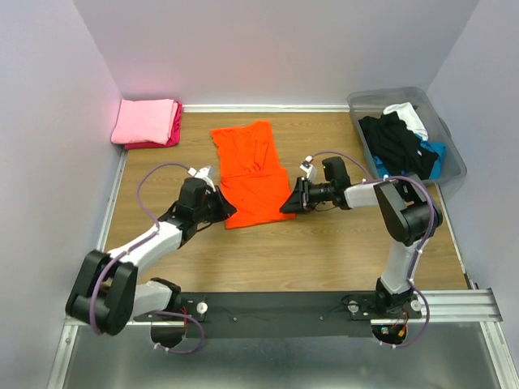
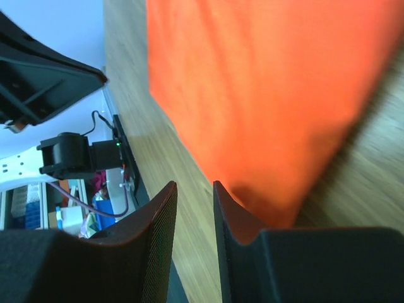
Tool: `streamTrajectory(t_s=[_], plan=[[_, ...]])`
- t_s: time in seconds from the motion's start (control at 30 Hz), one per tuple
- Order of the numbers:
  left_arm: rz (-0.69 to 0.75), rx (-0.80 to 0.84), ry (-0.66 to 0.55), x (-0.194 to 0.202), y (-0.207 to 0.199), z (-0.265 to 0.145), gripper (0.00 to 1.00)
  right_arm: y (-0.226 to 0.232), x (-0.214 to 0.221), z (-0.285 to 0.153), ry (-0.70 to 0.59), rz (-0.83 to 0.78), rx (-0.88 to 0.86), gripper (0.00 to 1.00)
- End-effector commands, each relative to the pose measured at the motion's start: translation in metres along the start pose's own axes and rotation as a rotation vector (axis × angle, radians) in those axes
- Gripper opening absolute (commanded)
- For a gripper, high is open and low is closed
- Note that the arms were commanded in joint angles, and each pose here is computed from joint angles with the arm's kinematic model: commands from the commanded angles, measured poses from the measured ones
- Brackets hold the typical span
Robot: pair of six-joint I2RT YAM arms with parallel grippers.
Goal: Fold and stack the t-shirts
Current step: Fold the tshirt
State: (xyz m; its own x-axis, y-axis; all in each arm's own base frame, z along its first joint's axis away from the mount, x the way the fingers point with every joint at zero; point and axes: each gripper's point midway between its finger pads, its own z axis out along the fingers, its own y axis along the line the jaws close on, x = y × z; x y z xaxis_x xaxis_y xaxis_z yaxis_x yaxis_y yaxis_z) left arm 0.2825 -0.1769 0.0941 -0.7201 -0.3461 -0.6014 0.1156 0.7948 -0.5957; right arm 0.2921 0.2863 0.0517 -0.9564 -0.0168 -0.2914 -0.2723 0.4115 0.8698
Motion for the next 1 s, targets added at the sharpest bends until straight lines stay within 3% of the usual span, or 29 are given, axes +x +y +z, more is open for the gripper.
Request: streamTrajectory(t_s=[0.0,0.33,0.7,0.9,0.97], plan=[[-0.026,0.052,0.091,0.022,-0.006,0.016,0.11,-0.023,0.017,-0.007,0.039,0.023,-0.006,0.36],[-0.128,-0.151,0.255,0.074,0.044,0.019,0.00,-0.075,0.043,-0.025,0.015,0.162,0.107,0.33],[-0.132,-0.243,0.291,0.084,0.057,0.000,0.00,-0.072,0.069,-0.053,0.004,0.185,0.249,0.33],[-0.097,-0.238,0.257,0.069,0.046,-0.013,0.00,-0.043,0.059,-0.069,-0.013,0.129,0.264,0.34],[-0.094,-0.238,0.194,0.050,0.034,-0.022,0.16,-0.029,0.042,-0.077,-0.054,0.075,0.283,0.37]])
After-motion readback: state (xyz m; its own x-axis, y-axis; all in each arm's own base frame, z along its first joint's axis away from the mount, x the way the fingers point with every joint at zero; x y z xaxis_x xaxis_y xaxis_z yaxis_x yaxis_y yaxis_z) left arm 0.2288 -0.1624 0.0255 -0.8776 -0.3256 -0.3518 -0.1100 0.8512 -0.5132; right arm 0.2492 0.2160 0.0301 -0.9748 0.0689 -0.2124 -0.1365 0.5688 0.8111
